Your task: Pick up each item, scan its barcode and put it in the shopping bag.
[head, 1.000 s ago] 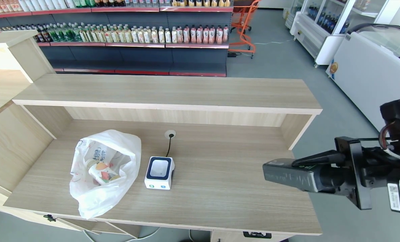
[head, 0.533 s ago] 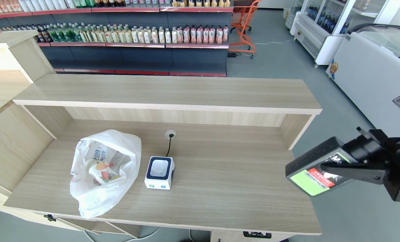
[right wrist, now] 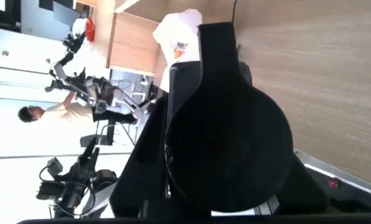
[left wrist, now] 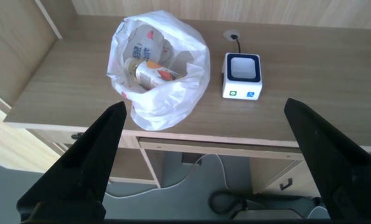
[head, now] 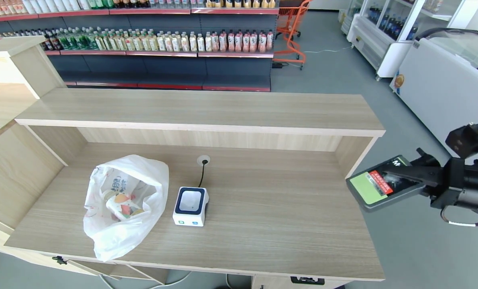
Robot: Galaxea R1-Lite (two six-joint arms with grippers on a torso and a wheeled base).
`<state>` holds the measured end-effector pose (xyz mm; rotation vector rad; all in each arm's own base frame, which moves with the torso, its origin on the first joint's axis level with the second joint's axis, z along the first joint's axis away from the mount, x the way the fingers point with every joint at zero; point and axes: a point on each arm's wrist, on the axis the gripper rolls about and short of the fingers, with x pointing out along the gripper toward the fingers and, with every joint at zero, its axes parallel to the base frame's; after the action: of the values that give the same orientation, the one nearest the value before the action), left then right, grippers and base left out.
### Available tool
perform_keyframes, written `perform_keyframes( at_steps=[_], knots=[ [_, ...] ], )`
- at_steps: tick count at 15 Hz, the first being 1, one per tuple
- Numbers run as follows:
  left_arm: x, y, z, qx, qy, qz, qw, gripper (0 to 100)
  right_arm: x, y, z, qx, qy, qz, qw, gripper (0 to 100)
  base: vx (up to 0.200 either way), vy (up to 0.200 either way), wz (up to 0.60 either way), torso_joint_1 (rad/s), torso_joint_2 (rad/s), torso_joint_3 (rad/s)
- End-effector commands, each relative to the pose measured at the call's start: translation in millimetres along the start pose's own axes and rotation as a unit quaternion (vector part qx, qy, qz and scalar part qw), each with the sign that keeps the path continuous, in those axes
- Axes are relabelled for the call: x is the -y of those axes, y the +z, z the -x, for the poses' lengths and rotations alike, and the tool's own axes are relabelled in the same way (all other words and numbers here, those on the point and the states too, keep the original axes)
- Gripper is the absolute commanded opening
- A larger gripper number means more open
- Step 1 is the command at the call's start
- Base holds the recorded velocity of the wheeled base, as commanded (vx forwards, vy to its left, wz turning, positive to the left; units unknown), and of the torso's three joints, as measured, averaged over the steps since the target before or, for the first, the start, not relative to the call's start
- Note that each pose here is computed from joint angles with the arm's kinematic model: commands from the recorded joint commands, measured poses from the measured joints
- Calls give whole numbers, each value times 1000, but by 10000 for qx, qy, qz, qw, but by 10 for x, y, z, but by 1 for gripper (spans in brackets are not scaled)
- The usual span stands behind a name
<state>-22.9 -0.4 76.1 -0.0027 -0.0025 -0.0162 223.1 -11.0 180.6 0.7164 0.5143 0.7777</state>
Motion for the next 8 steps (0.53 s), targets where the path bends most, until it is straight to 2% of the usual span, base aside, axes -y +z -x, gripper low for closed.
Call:
perform_keyframes(
  at_steps=[1, 6, 8],
  knots=[
    [0, 0, 0, 3, 12, 1, 10000, 100, 117, -272, 45, -103, -128, -407, 9990, 0, 0, 0, 0, 0, 0, 0],
    [0, 0, 0, 3, -4, 1, 10000, 100, 28, -286, 34, -141, -15, -413, 9990, 0, 0, 0, 0, 0, 0, 0],
    [0, 0, 0, 3, -4, 1, 10000, 100, -43, -298, 36, -156, 71, -532, 9984, 0, 0, 200, 0, 5, 5, -2]
  ],
)
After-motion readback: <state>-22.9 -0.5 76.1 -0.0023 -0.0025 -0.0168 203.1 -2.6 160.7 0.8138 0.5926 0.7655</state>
